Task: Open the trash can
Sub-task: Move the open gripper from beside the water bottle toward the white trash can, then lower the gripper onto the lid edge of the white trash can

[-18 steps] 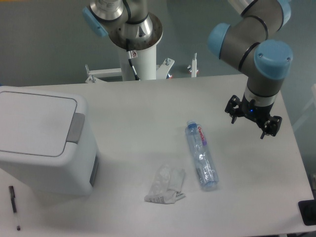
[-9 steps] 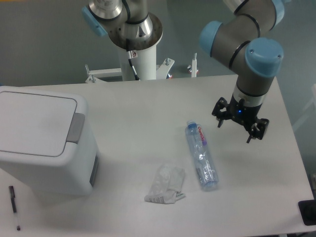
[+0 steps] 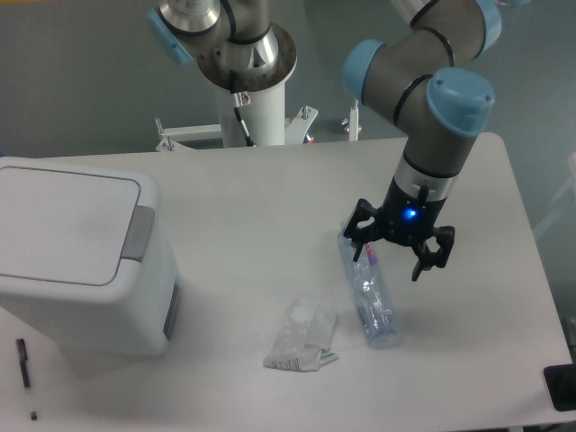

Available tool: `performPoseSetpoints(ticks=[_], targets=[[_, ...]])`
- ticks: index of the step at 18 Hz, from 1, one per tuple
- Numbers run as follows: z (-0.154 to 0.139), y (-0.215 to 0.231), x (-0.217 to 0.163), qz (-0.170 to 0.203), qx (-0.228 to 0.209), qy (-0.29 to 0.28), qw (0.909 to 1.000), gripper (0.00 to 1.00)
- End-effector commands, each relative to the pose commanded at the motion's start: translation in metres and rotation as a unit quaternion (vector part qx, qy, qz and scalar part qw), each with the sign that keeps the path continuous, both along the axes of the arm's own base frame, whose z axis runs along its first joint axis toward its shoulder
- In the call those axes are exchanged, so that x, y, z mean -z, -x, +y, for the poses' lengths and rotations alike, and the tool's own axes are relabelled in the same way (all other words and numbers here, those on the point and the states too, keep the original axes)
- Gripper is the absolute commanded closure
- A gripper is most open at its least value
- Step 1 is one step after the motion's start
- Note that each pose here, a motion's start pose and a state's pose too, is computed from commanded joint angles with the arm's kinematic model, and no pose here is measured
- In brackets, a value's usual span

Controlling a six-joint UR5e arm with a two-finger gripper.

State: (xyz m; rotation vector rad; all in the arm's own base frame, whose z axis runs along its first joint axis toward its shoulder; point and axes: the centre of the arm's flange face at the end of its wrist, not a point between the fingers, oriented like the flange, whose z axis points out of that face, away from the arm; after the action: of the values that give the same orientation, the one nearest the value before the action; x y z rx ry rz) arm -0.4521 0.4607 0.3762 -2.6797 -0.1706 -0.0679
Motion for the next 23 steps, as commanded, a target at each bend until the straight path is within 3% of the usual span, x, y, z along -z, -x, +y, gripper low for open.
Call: performPoseSetpoints(ticks=[6, 16, 23], targets=[[0.052, -0.045, -0.036, -0.019, -0.040, -0.017, 0.9989, 0.00], [0.056, -0.109, -0.112, -0.034, -0.036, -0.087, 0.9950, 0.00], [0.082, -0.161, -0.112, -0.050, 0.008, -0.095, 0.9942, 0.00]])
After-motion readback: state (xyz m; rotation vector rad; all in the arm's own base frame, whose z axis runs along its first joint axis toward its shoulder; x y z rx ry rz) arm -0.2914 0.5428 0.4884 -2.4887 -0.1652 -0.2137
